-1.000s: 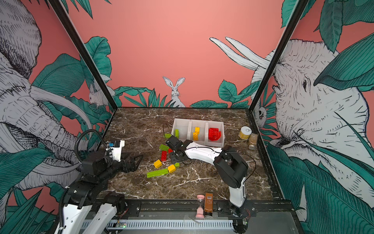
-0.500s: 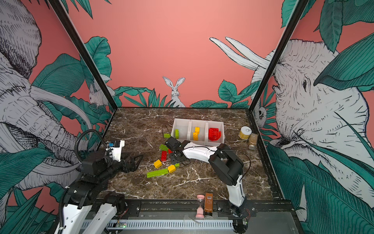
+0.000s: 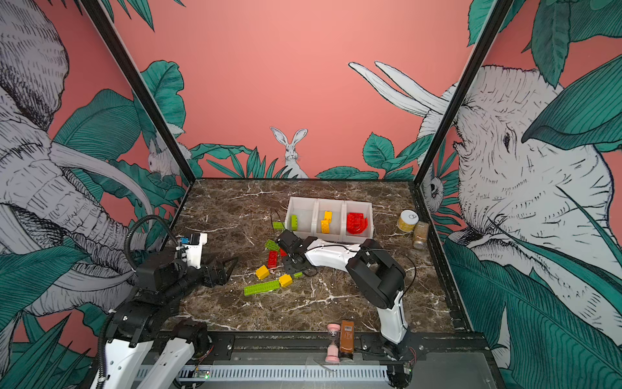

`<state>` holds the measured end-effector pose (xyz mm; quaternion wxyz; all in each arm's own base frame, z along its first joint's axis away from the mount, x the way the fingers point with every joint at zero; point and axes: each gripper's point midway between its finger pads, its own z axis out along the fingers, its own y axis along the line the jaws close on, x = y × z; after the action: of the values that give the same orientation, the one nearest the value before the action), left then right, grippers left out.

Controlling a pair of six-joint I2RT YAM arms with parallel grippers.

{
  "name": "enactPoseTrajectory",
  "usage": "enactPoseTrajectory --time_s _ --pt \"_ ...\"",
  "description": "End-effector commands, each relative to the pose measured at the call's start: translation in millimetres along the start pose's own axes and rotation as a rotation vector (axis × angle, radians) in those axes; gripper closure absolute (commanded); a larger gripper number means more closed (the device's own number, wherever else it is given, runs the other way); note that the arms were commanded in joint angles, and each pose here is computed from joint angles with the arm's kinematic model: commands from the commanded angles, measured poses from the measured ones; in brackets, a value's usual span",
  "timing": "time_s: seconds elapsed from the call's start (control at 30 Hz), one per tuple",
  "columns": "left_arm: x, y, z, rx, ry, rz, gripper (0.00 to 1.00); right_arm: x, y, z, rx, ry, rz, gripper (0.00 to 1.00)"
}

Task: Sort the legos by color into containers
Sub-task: 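Close the right gripper on the green brick and lift, then carry the green brick to the green compartment and release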

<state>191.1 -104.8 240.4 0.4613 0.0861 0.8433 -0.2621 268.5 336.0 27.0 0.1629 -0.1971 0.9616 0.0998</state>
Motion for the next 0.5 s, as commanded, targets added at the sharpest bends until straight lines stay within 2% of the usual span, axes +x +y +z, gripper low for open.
enactPoseTrajectory --time_s 0.0,0.2,0.47 --pt "2 2 2 -0.008 0.006 0.005 0.01 3 -11 -14 0.015 -0.026 0.014 0.72" --pt "0 4 0 -0.02 -0.017 0.009 0.01 -8 -24 -42 -0.064 -0.07 0.063 0.76" --pt "0 1 0 -0.004 -0.011 0.011 0.01 -51 -53 -83 -0.094 -0.166 0.099 0.76"
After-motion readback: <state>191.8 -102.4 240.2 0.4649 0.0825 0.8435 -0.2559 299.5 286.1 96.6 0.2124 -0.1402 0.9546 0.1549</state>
